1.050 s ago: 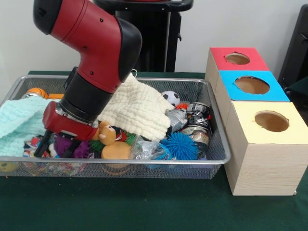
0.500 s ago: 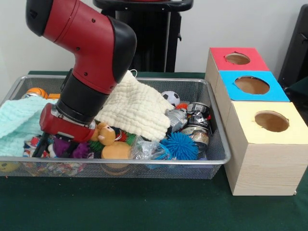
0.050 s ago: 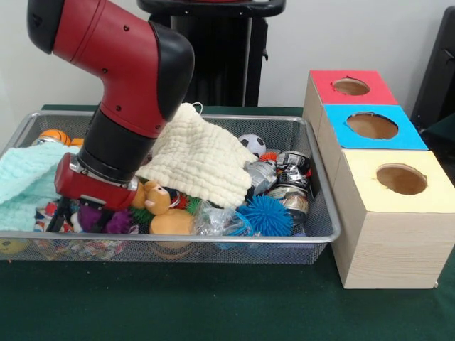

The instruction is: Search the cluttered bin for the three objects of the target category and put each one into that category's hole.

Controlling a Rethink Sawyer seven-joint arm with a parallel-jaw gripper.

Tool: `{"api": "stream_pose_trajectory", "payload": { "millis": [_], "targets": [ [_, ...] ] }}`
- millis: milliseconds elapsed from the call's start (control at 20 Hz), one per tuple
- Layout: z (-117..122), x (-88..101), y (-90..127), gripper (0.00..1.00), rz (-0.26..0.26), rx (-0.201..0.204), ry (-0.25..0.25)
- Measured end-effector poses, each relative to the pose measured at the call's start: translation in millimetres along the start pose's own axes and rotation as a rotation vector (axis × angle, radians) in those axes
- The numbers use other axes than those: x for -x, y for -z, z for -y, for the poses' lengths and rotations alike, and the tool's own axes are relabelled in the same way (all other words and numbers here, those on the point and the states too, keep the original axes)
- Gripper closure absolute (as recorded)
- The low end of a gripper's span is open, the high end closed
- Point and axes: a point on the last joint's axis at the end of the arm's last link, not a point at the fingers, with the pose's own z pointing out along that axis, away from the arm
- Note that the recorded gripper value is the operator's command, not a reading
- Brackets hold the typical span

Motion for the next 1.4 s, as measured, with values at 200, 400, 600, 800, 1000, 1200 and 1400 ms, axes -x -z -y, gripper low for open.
{"api": "stream_pose_trajectory", "payload": {
  "millis": [200,400,600,800,1000,1200,1400],
  "targets": [
    [3,0.0,-2,0.0,-0.011,0.021,-0.031],
    [7,-0.2,-5,0.0,-0.023,0.045,-0.065],
    [11,-1.8,-10,0.0,-0.03,0.065,-0.095],
    [14,-2.9,-13,0.0,-0.036,0.087,-0.121],
    [18,-4.3,-17,0.0,-0.048,0.113,-0.154],
    [22,-6.5,-22,0.0,-0.06,0.14,-0.19],
    [27,-7.4,-26,0.0,-0.073,0.171,-0.226]
  ]
}}
